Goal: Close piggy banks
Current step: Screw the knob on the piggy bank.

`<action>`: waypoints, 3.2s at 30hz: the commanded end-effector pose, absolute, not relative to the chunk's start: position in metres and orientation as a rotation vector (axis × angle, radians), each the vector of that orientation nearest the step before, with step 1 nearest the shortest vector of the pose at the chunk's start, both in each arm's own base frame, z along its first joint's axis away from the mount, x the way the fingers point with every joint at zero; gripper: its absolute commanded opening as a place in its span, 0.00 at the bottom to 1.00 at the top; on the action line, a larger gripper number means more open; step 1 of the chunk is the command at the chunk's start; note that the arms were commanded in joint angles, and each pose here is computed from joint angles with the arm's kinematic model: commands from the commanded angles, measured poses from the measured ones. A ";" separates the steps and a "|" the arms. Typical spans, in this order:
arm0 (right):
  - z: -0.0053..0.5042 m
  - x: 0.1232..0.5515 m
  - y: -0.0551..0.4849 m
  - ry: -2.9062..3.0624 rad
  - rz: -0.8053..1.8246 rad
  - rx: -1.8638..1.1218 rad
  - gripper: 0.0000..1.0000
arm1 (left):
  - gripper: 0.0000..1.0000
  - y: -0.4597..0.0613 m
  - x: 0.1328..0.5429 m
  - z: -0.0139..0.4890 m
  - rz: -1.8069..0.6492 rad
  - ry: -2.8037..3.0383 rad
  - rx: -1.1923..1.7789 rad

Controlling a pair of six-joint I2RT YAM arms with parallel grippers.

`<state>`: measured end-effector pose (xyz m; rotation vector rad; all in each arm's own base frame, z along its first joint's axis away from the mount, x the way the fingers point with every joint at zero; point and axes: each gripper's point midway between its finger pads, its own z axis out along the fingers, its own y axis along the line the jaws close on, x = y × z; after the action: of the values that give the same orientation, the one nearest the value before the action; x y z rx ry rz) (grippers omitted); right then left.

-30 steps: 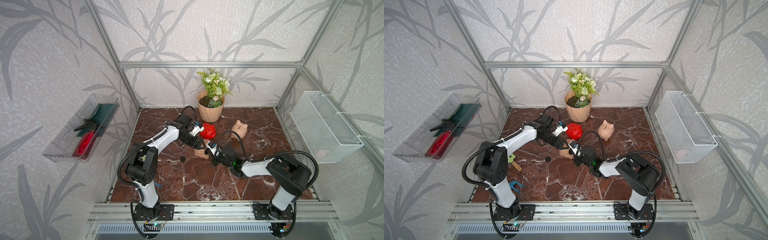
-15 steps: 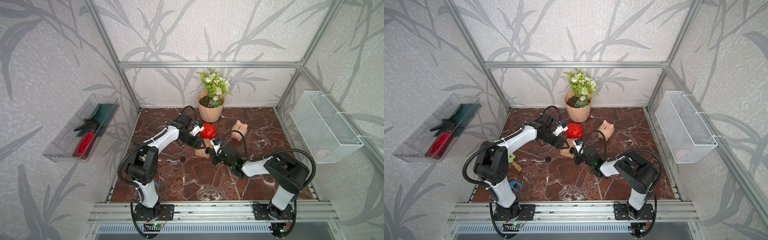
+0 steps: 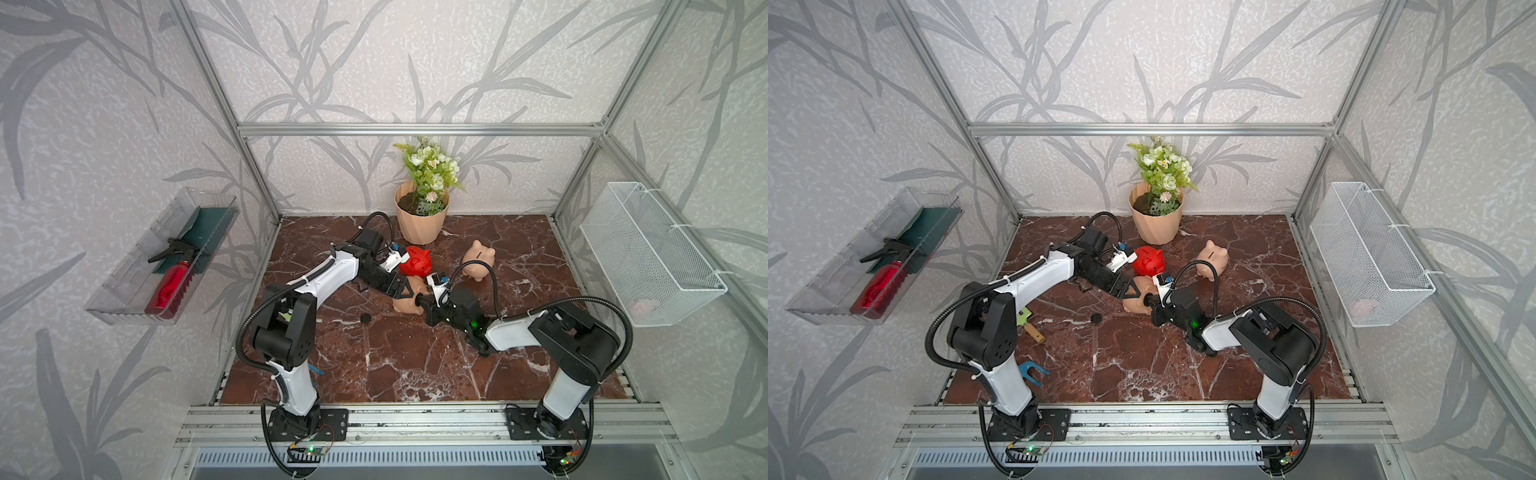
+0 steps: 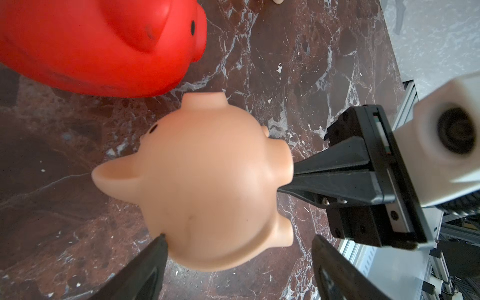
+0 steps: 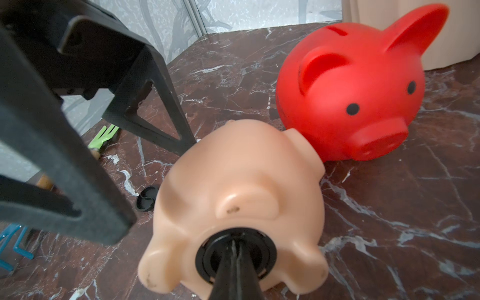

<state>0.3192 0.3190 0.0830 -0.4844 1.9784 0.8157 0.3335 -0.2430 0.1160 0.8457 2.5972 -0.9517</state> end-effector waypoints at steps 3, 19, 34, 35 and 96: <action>0.083 0.313 0.333 1.987 0.909 -0.505 0.00 | 0.85 -0.270 0.300 0.120 -1.185 2.621 0.917; 0.081 0.312 0.332 2.094 1.084 -0.270 0.00 | 0.86 -0.270 0.297 0.113 -1.174 2.636 0.924; 0.072 0.311 0.327 2.208 1.224 0.019 0.00 | 0.85 -0.269 0.295 0.113 -1.165 2.636 0.934; 0.071 0.311 0.327 2.218 1.231 0.037 0.00 | 0.85 -0.269 0.295 0.112 -1.166 2.638 0.935; 0.145 0.268 0.214 2.267 0.824 -0.247 0.24 | 0.99 -0.277 0.323 0.117 -0.567 2.633 1.233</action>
<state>0.2741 0.2285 0.1567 -0.2464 2.2160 0.8766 0.3296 -0.2770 0.1300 1.1842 2.5754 -0.5794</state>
